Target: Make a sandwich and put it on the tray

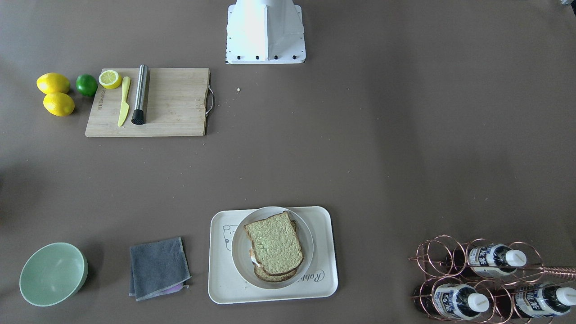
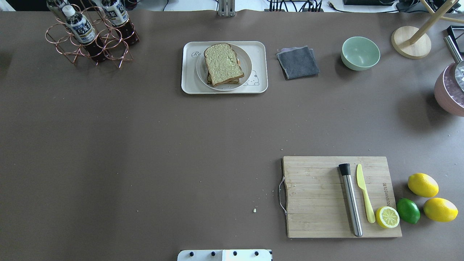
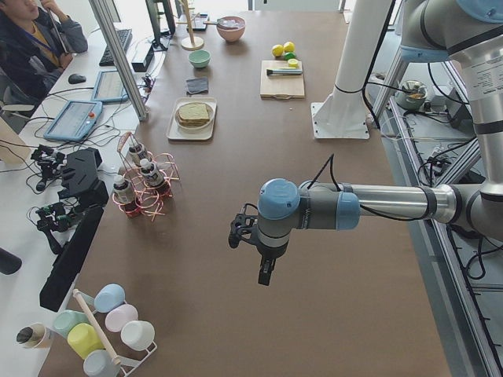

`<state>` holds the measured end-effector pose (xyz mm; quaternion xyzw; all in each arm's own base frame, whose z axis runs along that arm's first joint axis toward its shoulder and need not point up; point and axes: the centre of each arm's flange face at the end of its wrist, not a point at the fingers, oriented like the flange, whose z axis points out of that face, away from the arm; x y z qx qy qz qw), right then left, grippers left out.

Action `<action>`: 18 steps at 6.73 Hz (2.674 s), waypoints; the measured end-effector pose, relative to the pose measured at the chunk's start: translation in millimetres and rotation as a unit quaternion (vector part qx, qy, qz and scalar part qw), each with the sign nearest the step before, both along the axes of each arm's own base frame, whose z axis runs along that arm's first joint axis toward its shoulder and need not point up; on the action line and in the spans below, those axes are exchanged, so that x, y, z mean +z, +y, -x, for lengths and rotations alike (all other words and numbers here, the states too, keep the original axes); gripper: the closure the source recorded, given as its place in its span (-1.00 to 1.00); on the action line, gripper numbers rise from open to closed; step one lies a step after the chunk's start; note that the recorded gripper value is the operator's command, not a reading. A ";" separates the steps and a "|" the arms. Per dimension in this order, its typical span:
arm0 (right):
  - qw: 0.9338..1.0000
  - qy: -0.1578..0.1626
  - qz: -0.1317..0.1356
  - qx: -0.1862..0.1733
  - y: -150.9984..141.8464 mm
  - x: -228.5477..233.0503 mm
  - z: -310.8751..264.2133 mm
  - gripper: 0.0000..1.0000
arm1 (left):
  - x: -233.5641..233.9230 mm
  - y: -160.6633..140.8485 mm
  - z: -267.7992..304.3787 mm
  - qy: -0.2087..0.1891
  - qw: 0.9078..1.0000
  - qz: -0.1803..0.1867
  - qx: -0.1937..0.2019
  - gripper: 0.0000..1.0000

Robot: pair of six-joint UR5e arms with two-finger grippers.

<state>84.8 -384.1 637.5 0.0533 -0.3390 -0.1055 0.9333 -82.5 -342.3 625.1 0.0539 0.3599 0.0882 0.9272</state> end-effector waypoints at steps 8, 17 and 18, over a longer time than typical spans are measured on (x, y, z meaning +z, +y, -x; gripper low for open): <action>0.999 -0.005 -0.035 -0.021 -12.2 -34.5 17.9 -1.00 | -8.2 -5.3 -8.7 0.054 0.999 -0.006 0.003 -0.94; 0.999 -0.012 -0.031 -0.023 -7.7 -33.0 19.8 -1.00 | -12.1 -5.9 -8.6 0.053 0.999 -0.014 0.002 -0.94; 0.999 -0.012 -0.030 -0.023 -6.7 -32.0 19.7 -1.00 | -11.9 -6.0 -8.6 0.053 0.999 -0.014 0.001 -0.94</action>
